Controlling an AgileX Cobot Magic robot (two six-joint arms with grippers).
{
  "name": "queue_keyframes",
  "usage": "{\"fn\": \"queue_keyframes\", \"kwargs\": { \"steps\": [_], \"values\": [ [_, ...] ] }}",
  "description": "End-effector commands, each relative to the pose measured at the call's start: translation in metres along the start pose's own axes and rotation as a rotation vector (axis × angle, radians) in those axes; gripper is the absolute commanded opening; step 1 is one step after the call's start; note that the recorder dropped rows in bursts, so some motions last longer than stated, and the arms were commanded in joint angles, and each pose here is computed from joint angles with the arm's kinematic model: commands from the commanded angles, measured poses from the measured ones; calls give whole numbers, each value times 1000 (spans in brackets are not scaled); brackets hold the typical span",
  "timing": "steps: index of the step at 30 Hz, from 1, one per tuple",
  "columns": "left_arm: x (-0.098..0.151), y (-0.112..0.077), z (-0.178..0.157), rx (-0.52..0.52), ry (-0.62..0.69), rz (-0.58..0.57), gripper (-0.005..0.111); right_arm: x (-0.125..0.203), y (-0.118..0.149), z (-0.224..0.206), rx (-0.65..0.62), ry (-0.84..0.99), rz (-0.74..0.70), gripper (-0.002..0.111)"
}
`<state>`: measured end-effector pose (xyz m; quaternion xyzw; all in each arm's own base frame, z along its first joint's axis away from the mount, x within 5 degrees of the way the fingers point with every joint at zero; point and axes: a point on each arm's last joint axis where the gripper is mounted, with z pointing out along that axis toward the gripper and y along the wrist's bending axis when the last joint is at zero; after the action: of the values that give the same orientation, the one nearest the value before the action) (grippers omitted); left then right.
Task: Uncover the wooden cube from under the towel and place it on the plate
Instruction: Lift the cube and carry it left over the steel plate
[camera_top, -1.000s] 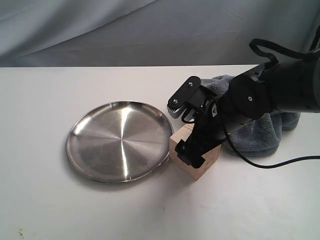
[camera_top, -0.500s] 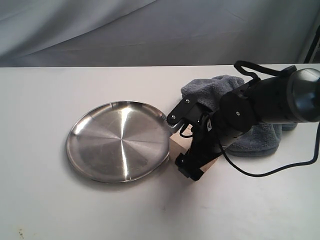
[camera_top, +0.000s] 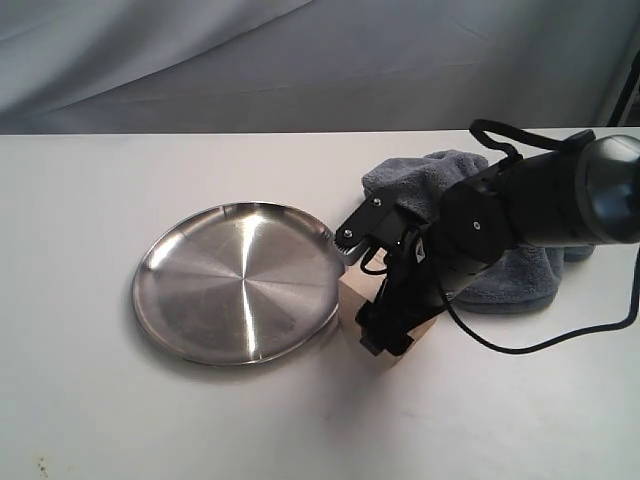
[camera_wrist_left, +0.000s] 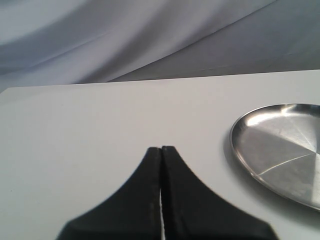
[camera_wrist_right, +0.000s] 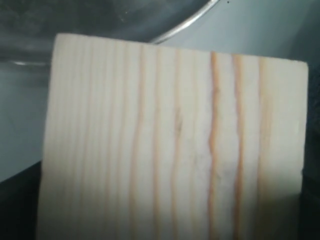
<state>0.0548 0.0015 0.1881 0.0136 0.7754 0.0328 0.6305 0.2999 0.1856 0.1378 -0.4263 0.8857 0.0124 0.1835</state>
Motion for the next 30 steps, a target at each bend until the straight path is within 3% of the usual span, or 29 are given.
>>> {"fn": "queue_keyframes", "kwargs": {
  "steps": [1,19,24,30],
  "values": [
    [1,0,0,-1,-7,-4,0,-1,-1,-12,2,-6,4,0],
    [1,0,0,-1,-7,-4,0,-18,0,-71,1,-217,68,0],
    [1,0,0,-1,-7,-4,0,-31,16,-76,-37,-319,-11,0],
    [1,0,0,-1,-7,-4,0,-52,42,-82,6,-489,-99,0]
  ]
}}
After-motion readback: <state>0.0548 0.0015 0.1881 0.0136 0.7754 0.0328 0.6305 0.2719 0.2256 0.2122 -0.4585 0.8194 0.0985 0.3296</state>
